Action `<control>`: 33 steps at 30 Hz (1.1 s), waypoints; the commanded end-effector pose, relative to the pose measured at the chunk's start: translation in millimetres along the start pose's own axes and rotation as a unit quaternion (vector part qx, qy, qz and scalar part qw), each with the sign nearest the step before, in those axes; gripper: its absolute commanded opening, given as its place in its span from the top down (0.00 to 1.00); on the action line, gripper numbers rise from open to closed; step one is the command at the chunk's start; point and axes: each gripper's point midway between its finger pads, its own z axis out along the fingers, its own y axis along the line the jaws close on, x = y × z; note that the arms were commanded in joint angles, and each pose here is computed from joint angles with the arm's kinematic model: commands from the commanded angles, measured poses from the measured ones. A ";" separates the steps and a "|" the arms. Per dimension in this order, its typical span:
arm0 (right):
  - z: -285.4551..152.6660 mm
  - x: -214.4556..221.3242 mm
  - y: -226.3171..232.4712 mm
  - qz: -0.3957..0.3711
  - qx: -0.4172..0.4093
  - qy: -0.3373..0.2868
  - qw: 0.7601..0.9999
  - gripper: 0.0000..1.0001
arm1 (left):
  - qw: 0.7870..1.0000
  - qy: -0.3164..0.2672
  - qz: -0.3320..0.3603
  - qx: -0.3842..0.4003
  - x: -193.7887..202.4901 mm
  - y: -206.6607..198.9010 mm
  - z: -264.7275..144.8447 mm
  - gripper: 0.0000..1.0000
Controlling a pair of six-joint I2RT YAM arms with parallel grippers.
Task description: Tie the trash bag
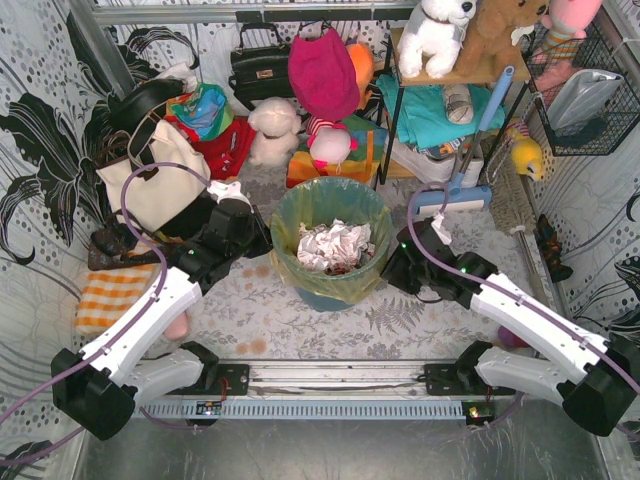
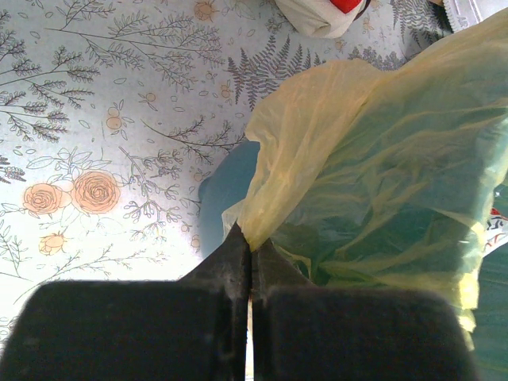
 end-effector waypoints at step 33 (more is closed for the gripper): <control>37.6 -30.4 -12.7 -0.039 -0.002 -0.026 0.999 1.00 | 1.000 0.003 -0.009 -0.007 13.9 17.7 -38.1 1.00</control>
